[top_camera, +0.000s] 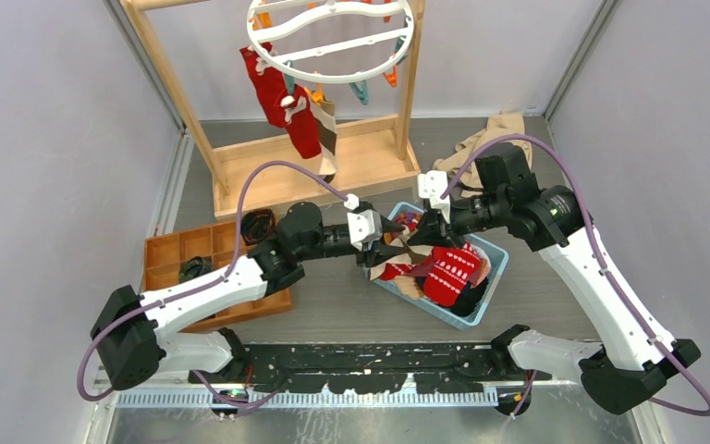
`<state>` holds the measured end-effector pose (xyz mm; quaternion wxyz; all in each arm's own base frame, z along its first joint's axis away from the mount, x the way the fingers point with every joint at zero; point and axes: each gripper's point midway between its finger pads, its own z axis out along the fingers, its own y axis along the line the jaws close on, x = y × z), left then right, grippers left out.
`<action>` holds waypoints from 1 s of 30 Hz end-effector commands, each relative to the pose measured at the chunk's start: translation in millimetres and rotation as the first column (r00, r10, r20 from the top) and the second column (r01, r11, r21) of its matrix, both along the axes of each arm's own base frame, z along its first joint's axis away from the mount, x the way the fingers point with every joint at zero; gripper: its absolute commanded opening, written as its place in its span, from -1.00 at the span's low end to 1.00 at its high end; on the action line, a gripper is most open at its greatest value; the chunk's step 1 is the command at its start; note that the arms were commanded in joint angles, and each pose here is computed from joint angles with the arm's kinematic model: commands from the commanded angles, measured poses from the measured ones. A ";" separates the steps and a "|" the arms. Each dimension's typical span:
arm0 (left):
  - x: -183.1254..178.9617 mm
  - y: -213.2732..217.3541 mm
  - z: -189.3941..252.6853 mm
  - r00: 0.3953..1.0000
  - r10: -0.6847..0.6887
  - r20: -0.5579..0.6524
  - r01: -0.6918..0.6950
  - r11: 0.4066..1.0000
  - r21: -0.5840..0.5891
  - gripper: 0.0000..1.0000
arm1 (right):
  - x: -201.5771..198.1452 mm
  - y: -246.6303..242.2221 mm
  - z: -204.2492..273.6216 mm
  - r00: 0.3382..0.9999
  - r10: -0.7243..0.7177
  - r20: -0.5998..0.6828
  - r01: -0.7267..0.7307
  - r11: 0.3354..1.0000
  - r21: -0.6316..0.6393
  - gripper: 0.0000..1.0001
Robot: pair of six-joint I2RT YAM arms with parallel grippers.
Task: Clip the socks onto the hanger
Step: Pick up the sock from the bin.
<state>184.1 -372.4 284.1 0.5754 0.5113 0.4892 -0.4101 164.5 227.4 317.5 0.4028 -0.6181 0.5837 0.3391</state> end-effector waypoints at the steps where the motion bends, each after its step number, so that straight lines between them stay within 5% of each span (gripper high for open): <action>1: -17.0 -5.5 38.7 0.994 -0.097 0.050 0.102 0.987 -0.123 -0.26 | -5.7 2.1 11.2 1.000 0.017 0.018 -0.017 0.999 0.033 -0.97; 5: -24.2 -2.6 30.9 0.992 -0.122 0.021 0.123 0.986 -0.110 -0.95 | -5.4 1.7 13.1 1.000 0.007 0.017 -0.007 0.999 0.037 -0.96; 6: -24.8 -1.3 29.7 0.993 -0.120 0.015 0.121 0.986 -0.111 -0.99 | -5.6 1.9 13.8 1.000 0.005 0.017 -0.006 0.999 0.038 -0.96; 11: -24.2 7.5 28.0 0.997 -0.077 -0.010 0.075 0.989 -0.129 -1.00 | -4.3 2.5 15.4 1.000 -0.023 -0.006 0.023 0.999 0.049 -0.84; 19: -26.6 33.7 36.1 1.000 0.014 -0.025 -0.019 0.975 -0.223 -0.99 | -10.7 3.6 17.1 0.990 -0.072 -0.121 0.086 0.990 0.114 0.39; 30: -48.0 58.9 49.2 0.995 0.002 0.097 0.021 0.972 -0.235 -0.99 | -23.6 14.3 14.7 0.969 -0.079 -0.234 0.153 0.936 0.318 0.91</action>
